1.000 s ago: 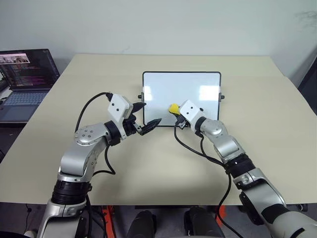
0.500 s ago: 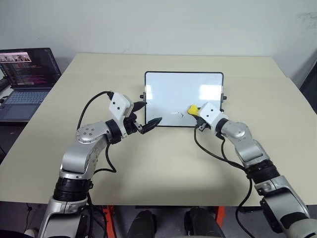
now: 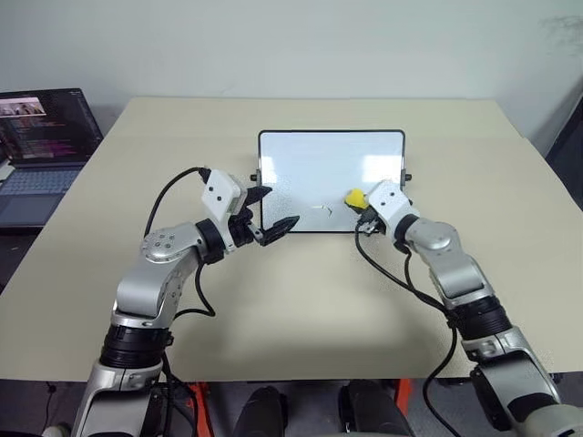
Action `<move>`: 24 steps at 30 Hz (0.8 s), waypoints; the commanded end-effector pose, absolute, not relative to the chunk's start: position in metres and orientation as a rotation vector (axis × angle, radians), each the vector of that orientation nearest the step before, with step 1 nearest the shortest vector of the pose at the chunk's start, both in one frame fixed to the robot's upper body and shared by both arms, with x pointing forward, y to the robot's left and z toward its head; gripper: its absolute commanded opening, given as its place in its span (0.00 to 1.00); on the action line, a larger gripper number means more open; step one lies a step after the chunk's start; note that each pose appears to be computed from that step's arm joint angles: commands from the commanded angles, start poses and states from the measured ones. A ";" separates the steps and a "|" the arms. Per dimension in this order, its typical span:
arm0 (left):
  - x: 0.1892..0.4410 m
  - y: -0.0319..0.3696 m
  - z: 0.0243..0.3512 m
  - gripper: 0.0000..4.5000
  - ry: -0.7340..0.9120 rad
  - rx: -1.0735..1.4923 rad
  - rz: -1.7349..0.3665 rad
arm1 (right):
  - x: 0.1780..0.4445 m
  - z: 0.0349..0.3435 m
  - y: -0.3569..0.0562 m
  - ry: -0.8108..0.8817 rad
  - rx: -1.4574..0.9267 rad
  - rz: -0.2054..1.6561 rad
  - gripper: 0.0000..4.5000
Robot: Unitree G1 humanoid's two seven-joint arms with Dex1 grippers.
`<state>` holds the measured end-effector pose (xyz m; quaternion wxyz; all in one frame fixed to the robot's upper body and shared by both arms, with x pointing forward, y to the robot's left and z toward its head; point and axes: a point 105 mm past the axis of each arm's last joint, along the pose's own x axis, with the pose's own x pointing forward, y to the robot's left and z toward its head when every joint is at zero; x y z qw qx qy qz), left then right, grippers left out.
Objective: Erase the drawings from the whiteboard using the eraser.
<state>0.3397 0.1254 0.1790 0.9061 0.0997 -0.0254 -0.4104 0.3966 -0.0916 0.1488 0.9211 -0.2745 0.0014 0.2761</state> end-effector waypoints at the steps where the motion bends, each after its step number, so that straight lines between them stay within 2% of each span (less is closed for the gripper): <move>1: 0.339 0.124 0.191 1.00 -0.101 0.230 -0.856 | 0.401 0.173 -0.078 -0.086 -0.559 0.564 0.23; 6: 0.337 0.126 0.191 1.00 -0.099 0.234 -0.851 | 0.407 0.174 -0.062 -0.101 -0.556 0.581 0.23; 24: 0.334 0.134 0.197 1.00 -0.107 0.247 -0.817 | 0.400 0.113 -0.047 0.009 -0.578 0.647 0.23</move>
